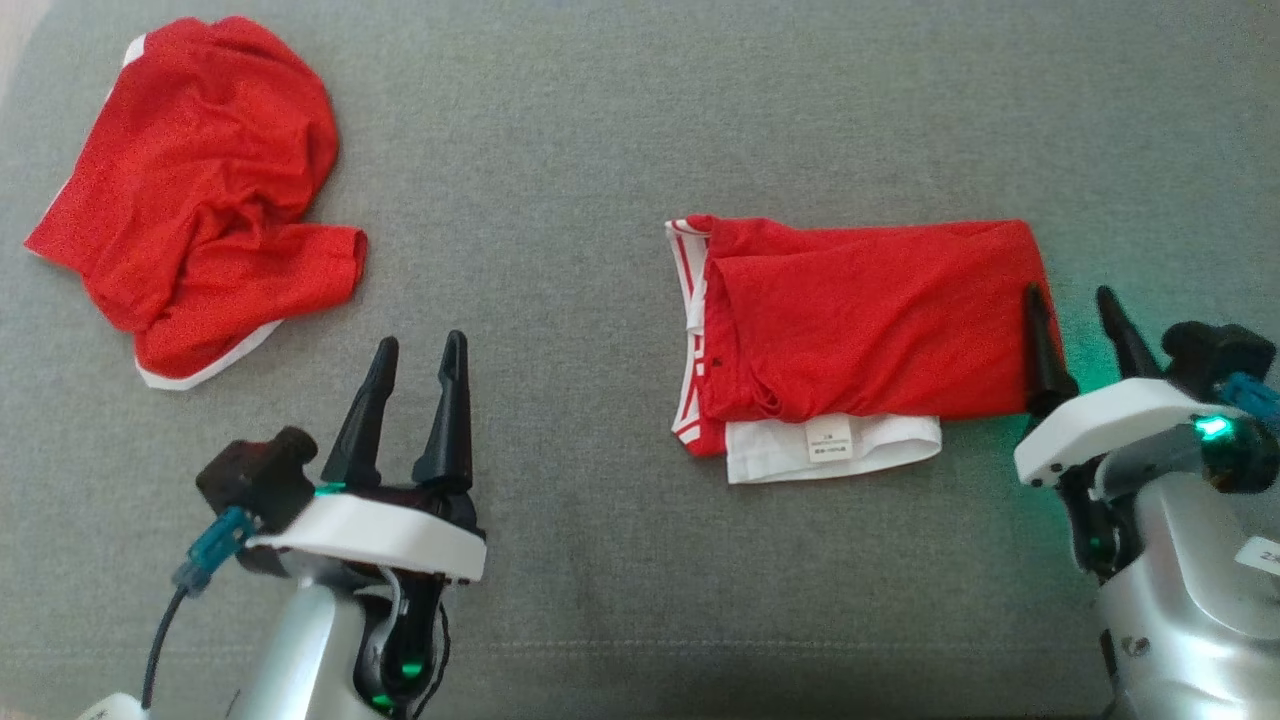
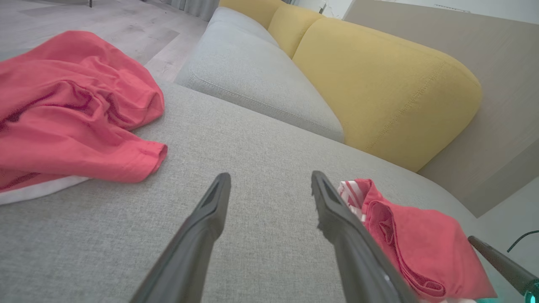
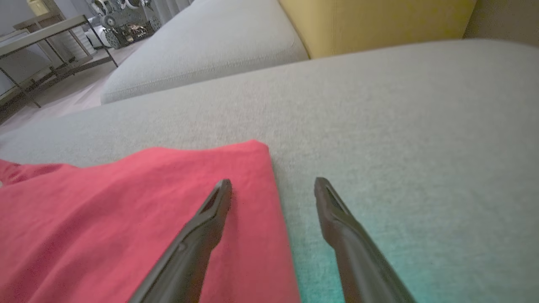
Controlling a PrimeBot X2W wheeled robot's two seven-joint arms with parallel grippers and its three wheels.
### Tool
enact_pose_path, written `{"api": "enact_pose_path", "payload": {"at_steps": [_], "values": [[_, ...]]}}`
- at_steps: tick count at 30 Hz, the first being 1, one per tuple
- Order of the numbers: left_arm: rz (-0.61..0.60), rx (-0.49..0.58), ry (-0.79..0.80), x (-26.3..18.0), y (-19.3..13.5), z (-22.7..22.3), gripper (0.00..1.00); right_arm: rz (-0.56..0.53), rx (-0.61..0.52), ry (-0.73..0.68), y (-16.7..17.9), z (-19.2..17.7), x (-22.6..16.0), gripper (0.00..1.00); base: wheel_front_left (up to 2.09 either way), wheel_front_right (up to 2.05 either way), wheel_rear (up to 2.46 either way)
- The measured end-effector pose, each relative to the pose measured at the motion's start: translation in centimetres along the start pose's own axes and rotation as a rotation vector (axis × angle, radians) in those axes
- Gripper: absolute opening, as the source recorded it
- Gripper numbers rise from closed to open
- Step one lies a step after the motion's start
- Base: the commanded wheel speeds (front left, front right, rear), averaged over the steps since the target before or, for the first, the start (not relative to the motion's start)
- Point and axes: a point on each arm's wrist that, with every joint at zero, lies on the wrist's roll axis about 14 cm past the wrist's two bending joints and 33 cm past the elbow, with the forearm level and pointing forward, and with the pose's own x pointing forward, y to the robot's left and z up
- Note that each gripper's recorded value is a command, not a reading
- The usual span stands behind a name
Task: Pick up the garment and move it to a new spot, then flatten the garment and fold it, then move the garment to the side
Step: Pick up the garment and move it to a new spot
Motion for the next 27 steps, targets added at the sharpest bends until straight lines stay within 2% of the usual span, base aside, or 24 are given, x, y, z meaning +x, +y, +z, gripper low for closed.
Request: {"api": "enact_pose_path", "payload": {"at_steps": [4,10,11,12,13,16,21,24,27], "values": [[0.008,0.002,0.001,0.3,0.4,0.0,1.0,0.031,0.022,0.088,1.1,-2.3,0.5,1.0,0.0,0.0,0.0],[0.014,0.005,-0.001,0.6,0.7,0.0,1.0,0.06,-0.013,0.165,1.5,-4.2,0.7,1.0,0.0,0.0,0.0],[0.013,0.005,-0.003,0.6,0.7,0.1,1.0,0.066,-0.018,0.167,1.7,-4.2,0.8,0.48,0.0,0.0,0.0],[0.013,0.006,-0.004,0.7,0.6,0.1,1.0,0.073,-0.027,0.167,1.8,-4.1,0.9,0.06,0.0,0.0,0.0],[0.012,0.006,-0.005,0.7,0.6,0.1,1.0,0.078,-0.038,0.167,1.9,-3.9,1.0,0.0,0.0,0.0,0.0],[0.011,0.007,-0.007,0.6,0.6,0.3,1.0,0.092,-0.086,0.152,1.9,-3.5,1.1,0.0,0.0,0.0,0.0],[0.002,0.009,-0.018,0.6,0.2,0.7,1.0,0.136,-0.265,0.063,1.8,-1.3,1.1,0.0,0.0,0.0,0.0],[-0.013,0.018,-0.024,0.8,-0.2,0.8,1.0,0.168,-0.389,-0.03,2.0,1.5,1.5,0.0,0.0,0.0,0.0],[-0.018,0.029,-0.041,1.2,-0.2,1.4,1.0,0.177,-0.45,-0.111,2.0,4.7,2.1,0.0,0.0,0.0,0.0]]}}
